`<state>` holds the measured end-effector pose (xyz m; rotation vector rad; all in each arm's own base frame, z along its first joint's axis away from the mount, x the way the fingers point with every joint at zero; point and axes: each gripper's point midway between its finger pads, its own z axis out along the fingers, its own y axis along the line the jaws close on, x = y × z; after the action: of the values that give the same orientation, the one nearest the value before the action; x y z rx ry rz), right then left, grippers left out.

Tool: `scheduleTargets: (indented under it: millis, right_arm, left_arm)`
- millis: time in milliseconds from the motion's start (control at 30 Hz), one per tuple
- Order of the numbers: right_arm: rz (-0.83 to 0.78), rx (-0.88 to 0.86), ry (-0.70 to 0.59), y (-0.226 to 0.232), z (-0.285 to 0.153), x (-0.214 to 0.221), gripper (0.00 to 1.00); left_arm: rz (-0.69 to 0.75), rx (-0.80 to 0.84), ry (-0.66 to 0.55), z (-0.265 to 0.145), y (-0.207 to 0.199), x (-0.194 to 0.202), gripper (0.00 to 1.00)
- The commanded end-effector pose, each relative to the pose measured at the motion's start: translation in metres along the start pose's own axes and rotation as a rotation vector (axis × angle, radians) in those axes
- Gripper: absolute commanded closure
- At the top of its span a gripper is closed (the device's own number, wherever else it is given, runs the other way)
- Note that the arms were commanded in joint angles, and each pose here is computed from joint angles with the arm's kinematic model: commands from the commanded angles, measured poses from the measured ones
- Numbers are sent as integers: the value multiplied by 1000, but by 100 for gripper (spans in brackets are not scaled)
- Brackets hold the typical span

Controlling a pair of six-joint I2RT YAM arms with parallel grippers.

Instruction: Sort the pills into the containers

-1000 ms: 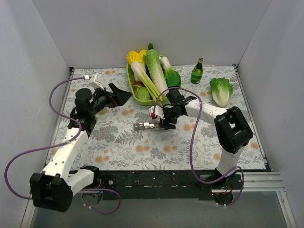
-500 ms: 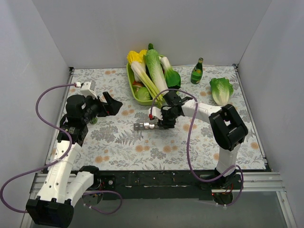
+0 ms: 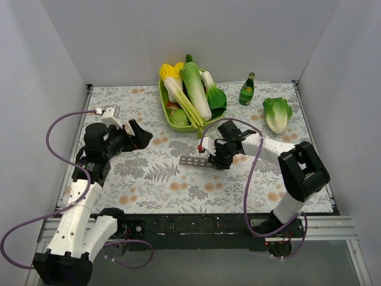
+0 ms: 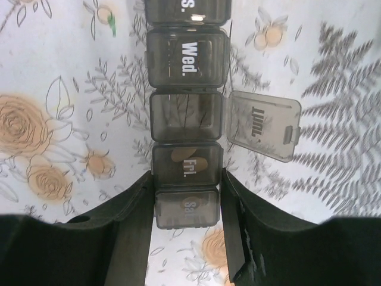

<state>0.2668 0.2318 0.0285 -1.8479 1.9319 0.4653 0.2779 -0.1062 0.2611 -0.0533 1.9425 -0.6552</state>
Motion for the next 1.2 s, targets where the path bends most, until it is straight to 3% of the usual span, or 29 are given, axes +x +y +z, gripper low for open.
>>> scheduleTargets:
  millis: [0,267,367,600,833,967,1167]
  right_arm:
    - [104,30,21,10,-13,15,54]
    - [109,32,-52,15,-34,4,20]
    - [110,33,-91,14,-46,-4,13]
    - [129,97,-211,3,-88,-17,12]
    - [222,205,-437,-14,-149,-35,12]
    - [274,184,-570,-14,-170,-42,9]
    - [337,142,-639,-9,-165,-25,9]
  left_arm:
    - [-43,34,91,10,1,24,2]
    - [-71,82,162,19,-3,38,2]
    - [-100,101,193,21,-6,42,2]
    - [-139,100,226,23,-8,44,3]
    - [-139,30,233,29,2,40,3]
    - [-103,-141,184,38,34,29,3]
    - [-1,-357,168,57,81,14,3]
